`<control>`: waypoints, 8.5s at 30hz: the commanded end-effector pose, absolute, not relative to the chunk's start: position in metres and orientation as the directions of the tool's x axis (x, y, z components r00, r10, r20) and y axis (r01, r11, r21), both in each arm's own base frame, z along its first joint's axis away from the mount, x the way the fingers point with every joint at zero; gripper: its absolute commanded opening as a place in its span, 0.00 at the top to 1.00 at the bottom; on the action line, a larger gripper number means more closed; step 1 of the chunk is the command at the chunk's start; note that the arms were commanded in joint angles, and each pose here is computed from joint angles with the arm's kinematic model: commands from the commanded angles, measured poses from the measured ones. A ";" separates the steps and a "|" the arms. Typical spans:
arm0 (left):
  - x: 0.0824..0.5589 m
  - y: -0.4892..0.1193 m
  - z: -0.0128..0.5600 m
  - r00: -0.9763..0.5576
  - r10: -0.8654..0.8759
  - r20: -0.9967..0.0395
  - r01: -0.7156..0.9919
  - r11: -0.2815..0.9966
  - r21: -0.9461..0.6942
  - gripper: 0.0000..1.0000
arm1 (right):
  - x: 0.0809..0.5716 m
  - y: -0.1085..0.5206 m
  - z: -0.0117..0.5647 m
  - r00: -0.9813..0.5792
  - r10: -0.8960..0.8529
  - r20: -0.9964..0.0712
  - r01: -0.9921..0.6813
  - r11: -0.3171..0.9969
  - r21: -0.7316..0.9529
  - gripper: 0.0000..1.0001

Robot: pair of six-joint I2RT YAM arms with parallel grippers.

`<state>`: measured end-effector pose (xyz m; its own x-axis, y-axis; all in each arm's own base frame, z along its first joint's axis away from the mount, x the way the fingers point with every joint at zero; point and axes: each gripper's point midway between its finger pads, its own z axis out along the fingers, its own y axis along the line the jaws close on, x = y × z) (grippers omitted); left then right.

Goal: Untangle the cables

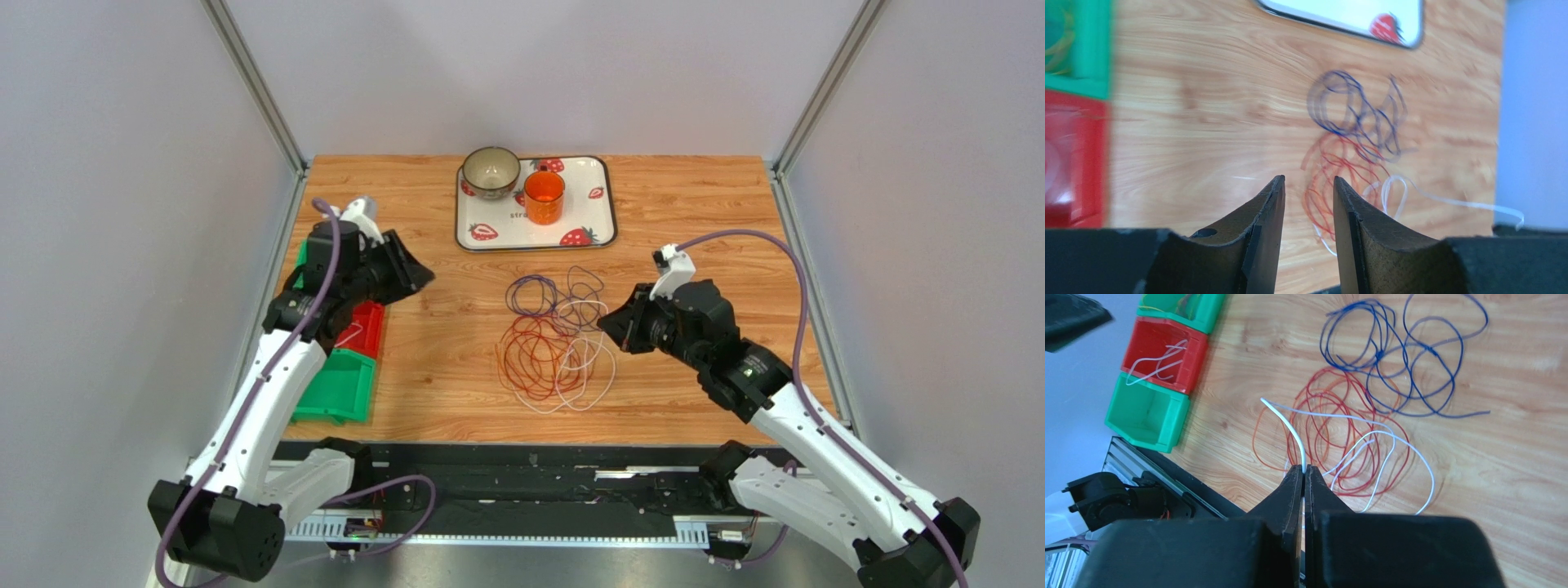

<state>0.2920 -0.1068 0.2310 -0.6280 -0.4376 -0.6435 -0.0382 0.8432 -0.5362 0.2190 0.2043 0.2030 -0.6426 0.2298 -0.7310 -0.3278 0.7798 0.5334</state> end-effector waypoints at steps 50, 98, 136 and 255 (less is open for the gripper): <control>0.274 -0.356 0.226 -0.479 0.212 -0.852 0.617 0.772 -0.155 1.00 | 0.206 0.182 0.195 -0.662 0.120 -0.740 -0.323 0.845 0.426 0.66; 0.319 0.033 0.479 -0.190 -0.293 -0.937 -0.266 0.934 -0.239 1.00 | 0.196 0.208 0.065 -0.824 0.119 -0.554 -0.232 0.821 0.522 0.48; 0.260 0.051 0.552 0.111 -0.207 -0.972 -0.255 0.939 -0.229 1.00 | 0.192 0.206 0.068 -0.806 0.131 -0.577 -0.254 0.804 0.537 0.49; 0.268 0.121 0.360 -0.122 -0.434 -0.892 -0.674 0.696 -0.246 1.00 | 0.193 0.213 0.059 -0.838 0.082 -0.540 -0.259 0.811 0.525 0.53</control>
